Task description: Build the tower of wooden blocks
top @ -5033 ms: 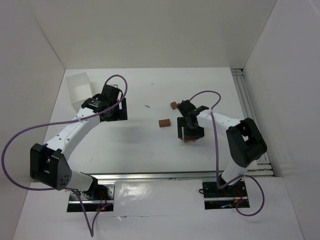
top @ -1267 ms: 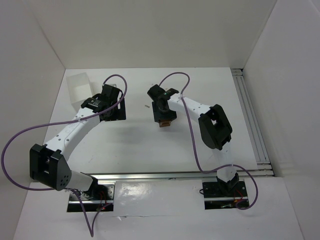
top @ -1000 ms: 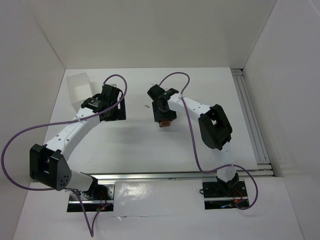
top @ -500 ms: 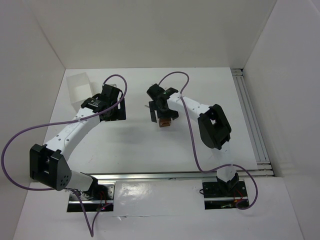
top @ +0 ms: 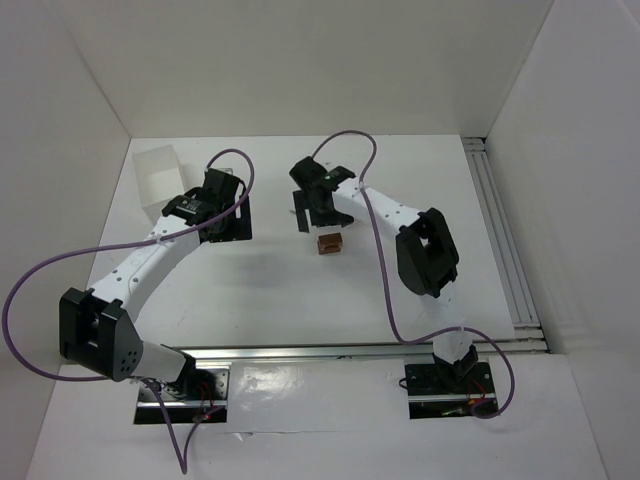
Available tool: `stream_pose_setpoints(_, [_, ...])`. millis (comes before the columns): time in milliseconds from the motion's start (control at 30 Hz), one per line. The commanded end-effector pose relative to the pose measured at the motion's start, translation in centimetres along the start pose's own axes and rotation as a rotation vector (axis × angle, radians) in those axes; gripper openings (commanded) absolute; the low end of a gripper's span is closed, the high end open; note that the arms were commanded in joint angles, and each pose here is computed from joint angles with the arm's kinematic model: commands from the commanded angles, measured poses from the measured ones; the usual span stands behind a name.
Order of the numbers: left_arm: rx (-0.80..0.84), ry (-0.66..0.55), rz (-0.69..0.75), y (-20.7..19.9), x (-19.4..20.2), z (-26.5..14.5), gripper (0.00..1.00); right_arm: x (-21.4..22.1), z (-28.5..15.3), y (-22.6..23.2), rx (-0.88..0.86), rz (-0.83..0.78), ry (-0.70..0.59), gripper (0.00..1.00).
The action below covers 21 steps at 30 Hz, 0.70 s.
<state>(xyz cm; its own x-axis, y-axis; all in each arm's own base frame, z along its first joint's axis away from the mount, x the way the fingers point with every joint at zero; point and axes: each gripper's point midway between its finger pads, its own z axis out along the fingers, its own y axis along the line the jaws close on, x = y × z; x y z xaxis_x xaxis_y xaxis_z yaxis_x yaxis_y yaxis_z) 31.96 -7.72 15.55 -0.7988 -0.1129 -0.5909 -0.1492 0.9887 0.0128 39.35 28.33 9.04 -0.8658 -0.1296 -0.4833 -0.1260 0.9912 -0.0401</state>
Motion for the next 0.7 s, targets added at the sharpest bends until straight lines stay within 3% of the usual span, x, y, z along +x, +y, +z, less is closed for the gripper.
stream_pose_setpoints(0, [0.019,-0.031,-0.018,-0.3,-0.8,-0.8,0.94,2.0,-0.8,-1.0,0.015,0.01,0.032,1.0])
stream_pose_setpoints(267, [0.019,-0.031,-0.018,-0.4,-1.0,-0.7,0.94,4.9,-0.3,-1.7,0.011,0.018,0.087,1.0])
stream_pose_setpoints(433, [0.016,-0.023,-0.016,-0.5,-0.8,-0.5,0.94,4.1,-0.6,-1.2,-0.011,0.017,0.067,0.96])
stream_pose_setpoints(667, [0.027,-0.028,-0.018,-0.7,-1.1,-0.6,0.94,3.4,0.1,-1.1,0.007,-0.012,0.058,0.97])
